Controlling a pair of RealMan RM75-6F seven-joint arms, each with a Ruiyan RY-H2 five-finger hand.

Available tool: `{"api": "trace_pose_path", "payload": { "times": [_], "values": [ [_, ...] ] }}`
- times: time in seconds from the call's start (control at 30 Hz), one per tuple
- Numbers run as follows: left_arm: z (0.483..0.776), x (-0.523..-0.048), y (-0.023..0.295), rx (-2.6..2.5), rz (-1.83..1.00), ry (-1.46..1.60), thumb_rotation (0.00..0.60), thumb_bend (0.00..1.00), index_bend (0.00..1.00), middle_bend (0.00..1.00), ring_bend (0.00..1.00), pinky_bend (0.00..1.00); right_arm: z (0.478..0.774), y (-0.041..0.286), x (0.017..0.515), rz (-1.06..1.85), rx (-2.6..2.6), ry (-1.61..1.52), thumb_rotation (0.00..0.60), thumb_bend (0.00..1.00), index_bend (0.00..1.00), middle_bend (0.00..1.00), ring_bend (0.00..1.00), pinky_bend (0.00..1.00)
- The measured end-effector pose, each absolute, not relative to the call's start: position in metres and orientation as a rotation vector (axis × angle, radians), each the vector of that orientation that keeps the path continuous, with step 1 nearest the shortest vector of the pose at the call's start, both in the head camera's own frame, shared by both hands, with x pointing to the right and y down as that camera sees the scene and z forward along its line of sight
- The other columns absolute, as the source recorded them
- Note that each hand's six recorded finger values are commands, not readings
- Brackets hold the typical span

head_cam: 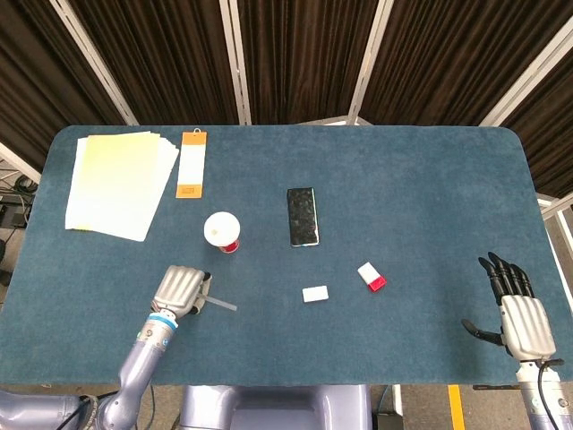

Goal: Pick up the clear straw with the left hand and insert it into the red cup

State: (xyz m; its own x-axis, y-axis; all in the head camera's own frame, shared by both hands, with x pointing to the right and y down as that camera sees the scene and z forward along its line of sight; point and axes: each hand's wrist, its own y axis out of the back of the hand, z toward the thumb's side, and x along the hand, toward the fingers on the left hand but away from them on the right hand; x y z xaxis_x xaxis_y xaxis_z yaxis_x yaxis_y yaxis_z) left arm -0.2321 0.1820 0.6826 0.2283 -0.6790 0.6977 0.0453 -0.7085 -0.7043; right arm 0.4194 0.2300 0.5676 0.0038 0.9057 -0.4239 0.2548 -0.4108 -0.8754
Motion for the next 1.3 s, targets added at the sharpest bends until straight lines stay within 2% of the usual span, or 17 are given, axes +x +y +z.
{"api": "trace_pose_path", "payload": {
  "times": [0.4,0.7,0.87,1.03,1.3],
  "values": [
    [0.623,-0.245,0.135,-2.057,-1.386,1.03,0.6,0.4,0.59,1.0,0.93,0.77,0.569,0.23,0.418,1.446,-1.697,-1.195,0.6,0.15,0.03,0.0,0.0,0.0],
    [0.589,-0.237,0.093,-2.311,-1.108,1.551,0.6,0.41,0.59,1.0,0.93,0.77,0.571,0.23,0.419,1.452,-1.712,-1.208,0.6,0.15,0.03,0.0,0.0,0.0],
    [0.59,-0.233,0.07,-2.454,-0.984,1.772,0.6,0.41,0.59,1.0,0.93,0.77,0.572,0.228,0.42,1.458,-1.718,-1.217,0.6,0.15,0.03,0.0,0.0,0.0],
    [0.609,-0.234,0.054,-2.518,-0.969,1.871,0.6,0.41,0.59,1.0,0.93,0.77,0.572,0.229,0.419,1.46,-1.72,-1.218,0.6,0.15,0.03,0.0,0.0,0.0],
    [0.63,-0.217,0.052,-2.593,-0.971,1.883,0.6,0.41,0.59,1.0,0.93,0.77,0.571,0.228,0.421,1.464,-1.724,-1.227,0.6,0.15,0.03,0.0,0.0,0.0]
  ]
}}
